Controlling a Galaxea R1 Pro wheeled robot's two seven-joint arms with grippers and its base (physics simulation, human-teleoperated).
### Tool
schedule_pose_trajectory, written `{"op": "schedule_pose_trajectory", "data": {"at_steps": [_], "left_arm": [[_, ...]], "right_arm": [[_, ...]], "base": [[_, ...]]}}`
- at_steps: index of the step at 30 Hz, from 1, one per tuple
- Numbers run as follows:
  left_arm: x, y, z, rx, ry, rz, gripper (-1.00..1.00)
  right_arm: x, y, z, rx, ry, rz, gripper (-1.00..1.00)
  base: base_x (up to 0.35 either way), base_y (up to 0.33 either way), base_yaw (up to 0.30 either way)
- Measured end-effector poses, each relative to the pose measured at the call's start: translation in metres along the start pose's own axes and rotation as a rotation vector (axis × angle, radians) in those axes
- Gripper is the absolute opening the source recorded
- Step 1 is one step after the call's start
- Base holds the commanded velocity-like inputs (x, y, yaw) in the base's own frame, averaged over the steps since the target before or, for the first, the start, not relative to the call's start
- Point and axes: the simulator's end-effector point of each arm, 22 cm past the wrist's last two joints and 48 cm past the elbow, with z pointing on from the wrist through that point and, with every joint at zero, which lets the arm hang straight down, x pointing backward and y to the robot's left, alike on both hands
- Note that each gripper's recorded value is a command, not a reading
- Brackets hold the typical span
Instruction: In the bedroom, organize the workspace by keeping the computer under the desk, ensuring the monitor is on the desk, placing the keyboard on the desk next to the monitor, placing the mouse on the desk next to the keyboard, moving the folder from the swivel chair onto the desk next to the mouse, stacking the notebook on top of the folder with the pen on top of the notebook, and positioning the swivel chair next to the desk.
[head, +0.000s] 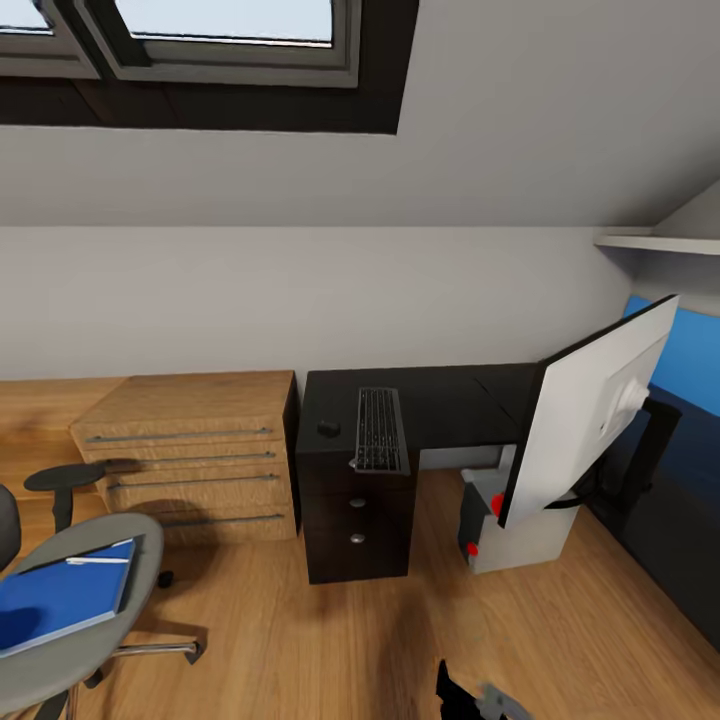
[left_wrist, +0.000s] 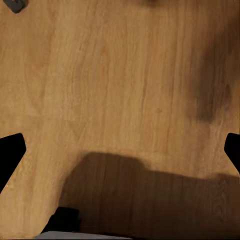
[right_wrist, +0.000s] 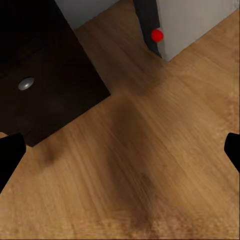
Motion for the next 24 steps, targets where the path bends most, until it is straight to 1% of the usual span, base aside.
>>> {"op": "schedule_pose_trajectory", "data": {"at_steps": [1,3,4,5,10,12,14,17,20,23,24], "left_arm": [[0.01,0.004,0.001,-0.01,-0.01,0.015,1.0],[0.015,0.004,-0.001,-0.015,-0.025,0.037,1.0],[0.017,0.003,-0.002,-0.015,-0.027,0.046,1.0],[0.023,0.002,-0.003,-0.015,-0.023,0.064,1.0],[0.041,-0.006,-0.008,-0.009,0.003,0.111,1.0],[0.046,-0.008,-0.008,-0.006,0.003,0.135,1.0],[0.045,-0.008,-0.008,-0.005,-0.007,0.14,1.0],[0.039,-0.009,-0.008,-0.004,-0.04,0.14,1.0],[0.031,-0.009,-0.009,-0.002,-0.078,0.136,1.0],[0.027,-0.01,-0.009,-0.001,-0.102,0.133,1.0],[0.024,-0.009,-0.01,-0.002,-0.121,0.129,1.0]], "right_arm": [[0.015,-0.012,-0.011,0.018,0.024,-0.005,1.0],[0.022,-0.02,-0.019,0.026,0.038,-0.016,1.0],[0.023,-0.022,-0.022,0.027,0.04,-0.019,1.0],[0.024,-0.024,-0.025,0.03,0.044,-0.022,1.0],[0.024,-0.023,-0.03,0.015,0.051,-0.047,1.0],[0.026,-0.017,-0.031,-0.015,0.057,-0.084,1.0],[0.027,-0.015,-0.031,-0.027,0.059,-0.099,1.0],[0.028,-0.012,-0.031,-0.04,0.061,-0.113,1.0],[0.029,-0.011,-0.032,-0.046,0.062,-0.119,1.0],[0.03,-0.009,-0.032,-0.051,0.062,-0.123,1.0],[0.028,-0.007,-0.032,-0.059,0.053,-0.127,1.0]], "base": [[0.0,0.0,0.0],[0.0,0.0,0.0],[0.0,0.0,0.0],[0.0,0.0,0.0],[0.0,0.0,0.0],[0.0,0.0,0.0],[0.0,0.0,0.0],[0.0,0.0,0.0],[0.0,0.0,0.0],[0.0,0.0,0.0],[0.0,0.0,0.0]]}}
